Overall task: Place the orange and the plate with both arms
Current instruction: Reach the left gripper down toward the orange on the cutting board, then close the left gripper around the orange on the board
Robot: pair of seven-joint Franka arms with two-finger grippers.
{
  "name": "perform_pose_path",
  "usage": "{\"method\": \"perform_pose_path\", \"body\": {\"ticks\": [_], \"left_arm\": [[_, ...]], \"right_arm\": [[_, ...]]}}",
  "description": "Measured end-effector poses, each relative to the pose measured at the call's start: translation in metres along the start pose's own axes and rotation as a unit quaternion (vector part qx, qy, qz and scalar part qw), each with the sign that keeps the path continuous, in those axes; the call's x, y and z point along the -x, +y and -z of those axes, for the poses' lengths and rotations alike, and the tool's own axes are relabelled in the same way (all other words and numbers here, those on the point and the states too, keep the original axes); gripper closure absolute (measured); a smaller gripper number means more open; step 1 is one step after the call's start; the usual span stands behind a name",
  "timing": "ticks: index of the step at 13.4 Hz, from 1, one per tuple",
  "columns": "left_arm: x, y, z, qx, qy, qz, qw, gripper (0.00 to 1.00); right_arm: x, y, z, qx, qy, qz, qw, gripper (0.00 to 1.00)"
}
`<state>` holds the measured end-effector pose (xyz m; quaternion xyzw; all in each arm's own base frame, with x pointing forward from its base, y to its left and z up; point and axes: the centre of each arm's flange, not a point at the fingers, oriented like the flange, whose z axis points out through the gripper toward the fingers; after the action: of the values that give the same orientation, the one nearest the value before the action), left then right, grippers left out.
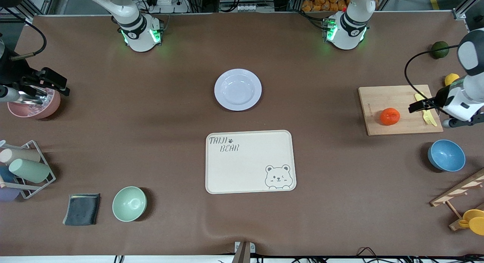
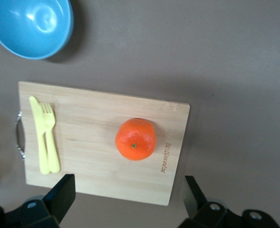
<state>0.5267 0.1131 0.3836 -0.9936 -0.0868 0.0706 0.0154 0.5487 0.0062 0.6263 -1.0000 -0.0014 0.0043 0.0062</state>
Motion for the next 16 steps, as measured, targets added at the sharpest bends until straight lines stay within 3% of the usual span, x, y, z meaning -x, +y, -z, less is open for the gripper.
{"method": "perform_pose_path", "body": {"ticks": [5,16], "left_arm": [[-0.001,-0.001,-0.063,-0.020,-0.011,-0.017,1.000,0.00],[-0.015,-0.005,-0.125,-0.012,-0.023,-0.016,1.000,0.00]], "right_arm": [[0.000,0.000,0.000,0.000,0.000,0.000,1.000,0.00],[0.000,0.000,0.000,0.000,0.000,0.000,1.000,0.00]]}}
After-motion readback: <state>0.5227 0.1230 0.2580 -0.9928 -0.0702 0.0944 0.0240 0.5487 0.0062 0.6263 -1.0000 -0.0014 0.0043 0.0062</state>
